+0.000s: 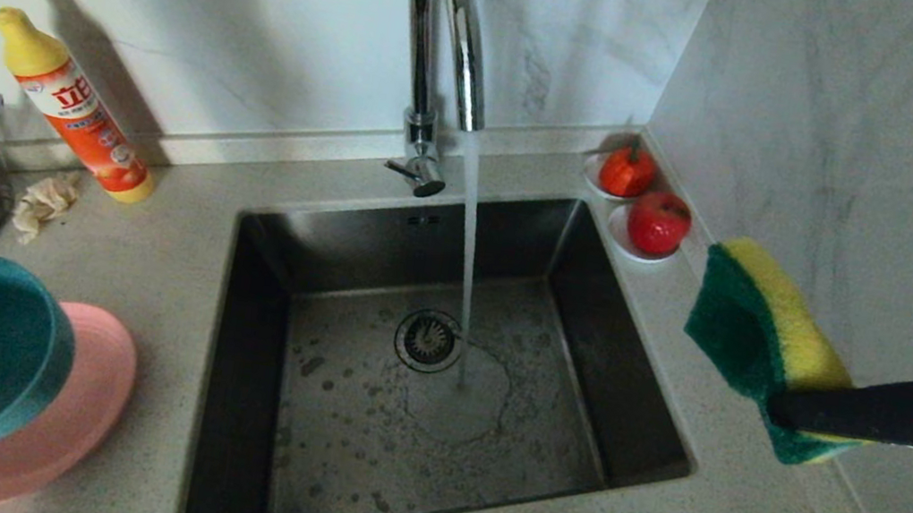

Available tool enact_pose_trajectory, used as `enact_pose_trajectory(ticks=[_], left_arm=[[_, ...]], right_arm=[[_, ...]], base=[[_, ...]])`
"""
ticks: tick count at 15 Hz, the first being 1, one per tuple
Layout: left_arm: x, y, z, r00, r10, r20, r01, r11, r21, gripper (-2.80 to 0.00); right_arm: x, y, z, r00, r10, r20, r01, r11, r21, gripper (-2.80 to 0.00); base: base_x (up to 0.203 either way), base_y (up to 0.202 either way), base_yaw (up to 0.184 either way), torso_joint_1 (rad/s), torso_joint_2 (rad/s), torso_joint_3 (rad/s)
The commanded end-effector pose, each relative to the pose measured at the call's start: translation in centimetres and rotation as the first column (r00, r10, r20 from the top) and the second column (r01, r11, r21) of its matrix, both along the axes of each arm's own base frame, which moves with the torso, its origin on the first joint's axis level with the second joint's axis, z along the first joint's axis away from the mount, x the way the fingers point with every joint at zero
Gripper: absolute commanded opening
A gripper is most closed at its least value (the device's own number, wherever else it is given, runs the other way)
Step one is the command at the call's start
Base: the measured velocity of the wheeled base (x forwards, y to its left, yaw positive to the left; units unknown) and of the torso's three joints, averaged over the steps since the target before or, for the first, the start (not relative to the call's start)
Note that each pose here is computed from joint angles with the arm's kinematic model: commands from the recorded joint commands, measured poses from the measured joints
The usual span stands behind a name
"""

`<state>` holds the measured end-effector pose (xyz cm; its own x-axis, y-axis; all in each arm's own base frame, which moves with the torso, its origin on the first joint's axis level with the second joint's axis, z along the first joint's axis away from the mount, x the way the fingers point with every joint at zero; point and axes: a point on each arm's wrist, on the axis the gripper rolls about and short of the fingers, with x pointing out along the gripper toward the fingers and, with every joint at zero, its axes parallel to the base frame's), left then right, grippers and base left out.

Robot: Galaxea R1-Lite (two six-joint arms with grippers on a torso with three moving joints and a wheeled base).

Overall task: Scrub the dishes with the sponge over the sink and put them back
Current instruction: Place the bowl on the table

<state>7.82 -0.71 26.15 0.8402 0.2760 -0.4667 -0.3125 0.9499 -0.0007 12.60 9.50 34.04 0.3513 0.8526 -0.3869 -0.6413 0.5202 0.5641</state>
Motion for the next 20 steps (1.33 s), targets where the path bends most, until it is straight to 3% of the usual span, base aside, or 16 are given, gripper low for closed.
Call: enact_pose_trajectory(ticks=[1, 4, 7, 9, 12, 15, 18, 20], left_arm=[[-2.2, 1.0, -0.3, 0.993, 0.122, -0.006, -0.122, 0.992, -0.046, -2.8], [-2.4, 1.7, -1.2, 0.958, 0.281, -0.055, -0.285, 0.955, -0.087, -2.8], [-2.1, 2.1, -2.2, 0.922, 0.378, -0.086, -0.386, 0.917, -0.1, -2.8], [-0.6, 2.4, -2.6, 0.903, 0.41, -0.126, -0.423, 0.901, -0.094, -2.8], [2.8, 3.8, -2.7, 0.857, 0.499, -0.127, -0.512, 0.853, -0.103, -2.8], [5.6, 5.3, -3.1, 0.824, 0.55, -0.136, -0.564, 0.819, -0.106, -2.8], [7.7, 7.2, -3.5, 0.812, 0.564, -0.151, -0.583, 0.796, -0.161, -2.8], [8.6, 8.3, -3.8, 0.794, 0.582, -0.177, -0.607, 0.777, -0.168, -2.8]], right_arm=[[0.0, -0.1, -0.1, 1.0, 0.0, -0.001, 0.0, 1.0, -0.003, -2.8], [0.4, 0.1, -0.3, 1.0, -0.001, -0.011, 0.001, 1.0, -0.011, -2.8], [1.0, 0.3, -0.6, 1.0, -0.008, -0.023, 0.007, 1.0, -0.021, -2.8], [1.7, 0.4, -0.6, 1.0, -0.02, -0.017, 0.02, 0.999, -0.027, -2.8], [1.9, 0.5, -0.5, 1.0, -0.019, -0.016, 0.018, 0.999, -0.029, -2.8], [2.4, 0.7, -0.8, 0.999, -0.022, -0.026, 0.021, 0.999, -0.037, -2.8], [2.7, 0.9, -0.9, 0.999, -0.023, -0.025, 0.022, 0.999, -0.036, -2.8], [2.7, 0.9, -0.9, 0.999, -0.023, -0.026, 0.022, 0.999, -0.037, -2.8]], base=[[0.0, 0.0, 0.0, 0.0, 0.0, 0.0], [0.0, 0.0, 0.0, 0.0, 0.0, 0.0], [0.0, 0.0, 0.0, 0.0, 0.0, 0.0], [0.0, 0.0, 0.0, 0.0, 0.0, 0.0], [0.0, 0.0, 0.0, 0.0, 0.0, 0.0], [0.0, 0.0, 0.0, 0.0, 0.0, 0.0], [0.0, 0.0, 0.0, 0.0, 0.0, 0.0], [0.0, 0.0, 0.0, 0.0, 0.0, 0.0]])
